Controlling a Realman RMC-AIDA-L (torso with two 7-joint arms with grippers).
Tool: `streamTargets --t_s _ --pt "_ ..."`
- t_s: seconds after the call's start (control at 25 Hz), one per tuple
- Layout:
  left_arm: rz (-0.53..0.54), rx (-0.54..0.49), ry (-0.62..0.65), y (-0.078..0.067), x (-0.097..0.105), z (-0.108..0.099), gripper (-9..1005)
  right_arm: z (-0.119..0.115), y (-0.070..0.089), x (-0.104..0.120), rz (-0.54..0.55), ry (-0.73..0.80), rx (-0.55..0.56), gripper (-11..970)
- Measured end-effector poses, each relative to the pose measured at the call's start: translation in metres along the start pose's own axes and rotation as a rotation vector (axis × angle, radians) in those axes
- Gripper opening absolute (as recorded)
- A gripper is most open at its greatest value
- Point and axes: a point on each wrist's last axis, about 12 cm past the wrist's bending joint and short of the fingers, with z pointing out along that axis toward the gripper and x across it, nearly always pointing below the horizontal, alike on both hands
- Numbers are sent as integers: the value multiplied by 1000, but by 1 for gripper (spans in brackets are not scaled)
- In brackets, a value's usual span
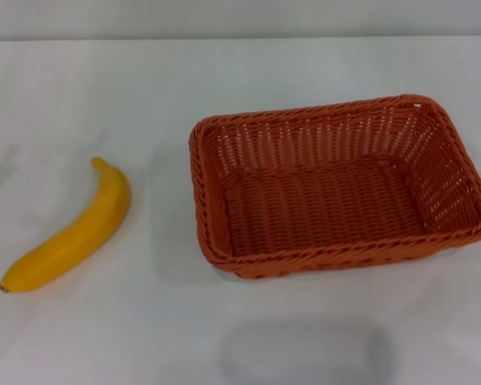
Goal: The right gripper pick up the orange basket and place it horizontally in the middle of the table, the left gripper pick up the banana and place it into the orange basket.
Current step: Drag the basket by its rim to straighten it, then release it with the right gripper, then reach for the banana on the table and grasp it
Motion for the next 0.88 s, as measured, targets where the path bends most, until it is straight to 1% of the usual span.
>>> streamTargets --t_s 0.04,0.12,0.2,0.28,0.32,0.36,0.4,0.44,0.48,0.56,0.6,0.64,0.76,0.8,0.84,0.88 --pt "-28 15 54 3 -5 -1 804 0 0 0 0 0 0 764" --pt "-70 41 150 7 -16 -1 803 -9 -3 -3 -42 -81 2 763" --pt "-112 72 245 9 -29 3 802 -17 -8 -7 -103 -194 19 763" --pt "-150 105 363 12 -43 14 801 -18 -12 -9 -169 -280 38 762" --pt "-171 132 458 12 -49 24 801 -16 -13 -10 -215 -331 52 762" --pt "-177 143 495 12 -51 29 800 -13 -15 -10 -259 -376 66 762" --pt "-191 166 570 11 -54 39 800 -13 -15 -10 -259 -376 66 761" --pt "-197 192 648 9 -57 53 799 -7 -17 -8 -312 -449 89 761" --pt "-202 201 709 7 -58 61 799 -3 -19 -7 -333 -497 102 761" --pt "-197 226 861 2 -60 82 798 3 -19 -6 -351 -538 110 760" --pt "-182 239 1008 -4 -60 98 797 11 -18 -7 -372 -567 118 760" --pt "-182 239 1008 -4 -60 98 797 11 -18 -7 -372 -567 118 760" --pt "-163 238 1209 -11 -59 111 796 22 -16 -10 -394 -594 128 760" --pt "-163 238 1209 -11 -59 111 795 24 -16 -10 -394 -603 130 760" --pt "-121 238 1367 -23 -56 130 795 24 -16 -9 -389 -614 130 760" --pt "-111 241 1385 -26 -56 134 794 24 -17 -8 -385 -623 129 760"
